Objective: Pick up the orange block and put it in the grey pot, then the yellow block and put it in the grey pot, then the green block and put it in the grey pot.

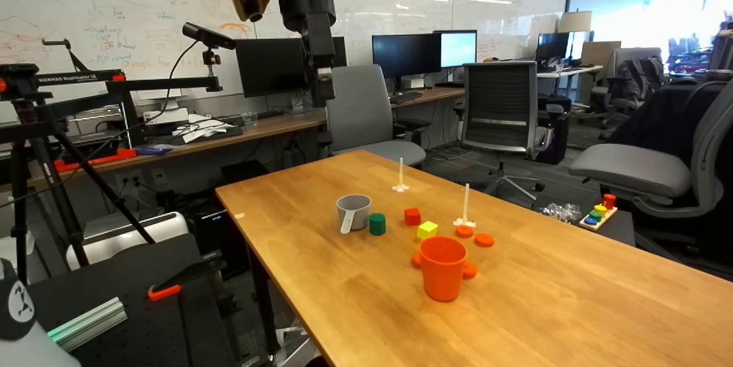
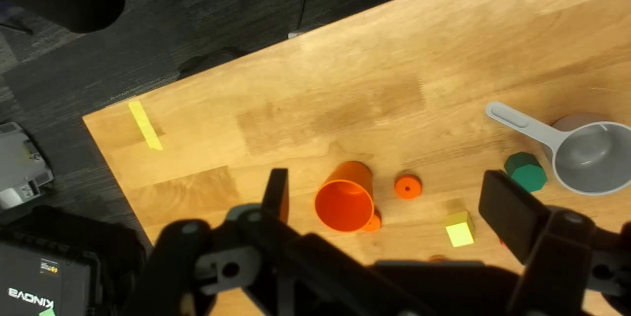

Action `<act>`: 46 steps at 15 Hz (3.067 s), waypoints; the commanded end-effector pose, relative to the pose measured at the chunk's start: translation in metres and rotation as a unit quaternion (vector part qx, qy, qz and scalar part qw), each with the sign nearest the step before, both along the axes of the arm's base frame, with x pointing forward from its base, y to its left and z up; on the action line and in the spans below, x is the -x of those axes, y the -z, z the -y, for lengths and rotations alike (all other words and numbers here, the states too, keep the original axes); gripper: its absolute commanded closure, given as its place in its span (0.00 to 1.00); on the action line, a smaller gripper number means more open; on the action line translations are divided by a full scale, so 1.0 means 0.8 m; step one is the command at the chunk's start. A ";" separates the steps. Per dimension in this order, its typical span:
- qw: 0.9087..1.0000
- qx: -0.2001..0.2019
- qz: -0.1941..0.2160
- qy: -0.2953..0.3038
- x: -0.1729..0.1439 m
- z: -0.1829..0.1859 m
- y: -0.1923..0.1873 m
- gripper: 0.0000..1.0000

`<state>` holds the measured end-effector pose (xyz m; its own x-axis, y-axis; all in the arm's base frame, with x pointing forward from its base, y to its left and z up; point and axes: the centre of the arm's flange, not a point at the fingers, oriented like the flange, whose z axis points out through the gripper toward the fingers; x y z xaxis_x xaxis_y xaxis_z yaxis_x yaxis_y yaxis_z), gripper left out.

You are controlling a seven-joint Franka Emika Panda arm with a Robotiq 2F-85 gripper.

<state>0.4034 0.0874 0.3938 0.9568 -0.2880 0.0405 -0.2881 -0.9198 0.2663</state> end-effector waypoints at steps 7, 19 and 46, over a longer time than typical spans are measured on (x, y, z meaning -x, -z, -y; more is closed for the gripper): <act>1.000 0.000 0.000 0.000 0.000 0.000 0.000 0.00; 1.000 -0.004 0.009 0.003 -0.010 0.004 -0.009 0.00; 0.996 -0.033 -0.039 0.073 -0.246 -0.028 0.142 0.00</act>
